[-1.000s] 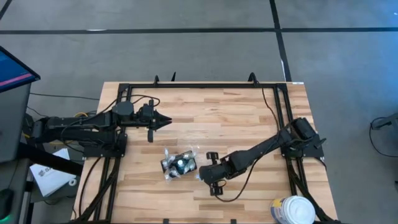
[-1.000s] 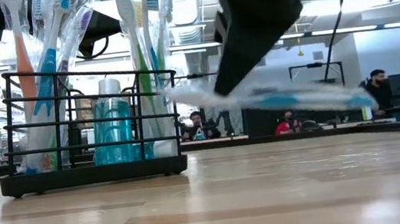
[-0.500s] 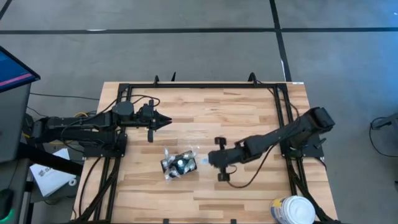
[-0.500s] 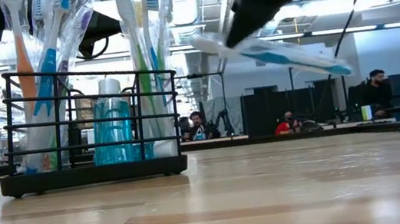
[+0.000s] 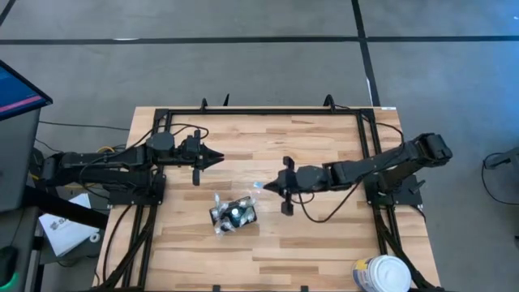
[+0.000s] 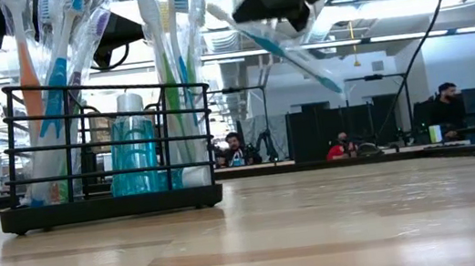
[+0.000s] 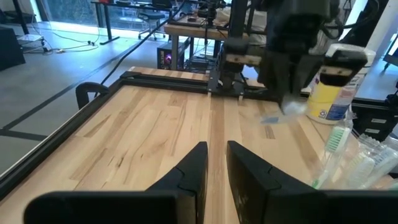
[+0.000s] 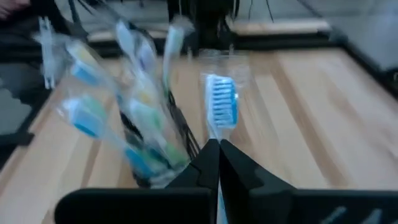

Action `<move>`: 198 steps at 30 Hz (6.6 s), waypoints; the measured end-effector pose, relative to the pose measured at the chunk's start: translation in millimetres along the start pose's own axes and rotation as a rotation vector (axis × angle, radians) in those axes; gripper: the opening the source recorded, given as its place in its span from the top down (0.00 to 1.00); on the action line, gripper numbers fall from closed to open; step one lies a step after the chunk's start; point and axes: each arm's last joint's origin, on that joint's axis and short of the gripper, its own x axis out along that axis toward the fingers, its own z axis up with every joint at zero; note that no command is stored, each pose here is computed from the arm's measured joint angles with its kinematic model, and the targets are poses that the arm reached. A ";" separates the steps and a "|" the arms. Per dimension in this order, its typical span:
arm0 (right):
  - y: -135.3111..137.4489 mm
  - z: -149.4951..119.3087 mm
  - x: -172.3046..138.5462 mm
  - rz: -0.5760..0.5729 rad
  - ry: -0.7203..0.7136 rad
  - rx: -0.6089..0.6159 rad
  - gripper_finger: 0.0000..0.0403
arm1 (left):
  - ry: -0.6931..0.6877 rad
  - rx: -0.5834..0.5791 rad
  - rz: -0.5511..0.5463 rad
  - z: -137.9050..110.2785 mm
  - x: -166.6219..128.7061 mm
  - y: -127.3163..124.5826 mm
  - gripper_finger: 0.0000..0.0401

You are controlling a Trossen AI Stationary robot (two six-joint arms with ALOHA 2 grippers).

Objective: Pick & Place toothbrushing station
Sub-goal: Put the white blue toothbrush into the black toothbrush rack, then return to Home Position

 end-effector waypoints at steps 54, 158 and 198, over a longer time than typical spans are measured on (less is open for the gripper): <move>-24.5 -10.7 86.9 0.345 -0.814 0.019 1.00 | -0.001 0.003 0.000 0.1 -0.1 0.0 0.87; -31.9 -64.1 111.6 0.304 -0.235 0.011 0.73 | 0.017 -0.006 0.005 -9.9 0.6 0.7 0.87; -60.2 -30.4 52.4 0.216 0.041 0.031 0.71 | 0.018 -0.006 0.004 -10.0 0.6 0.6 0.87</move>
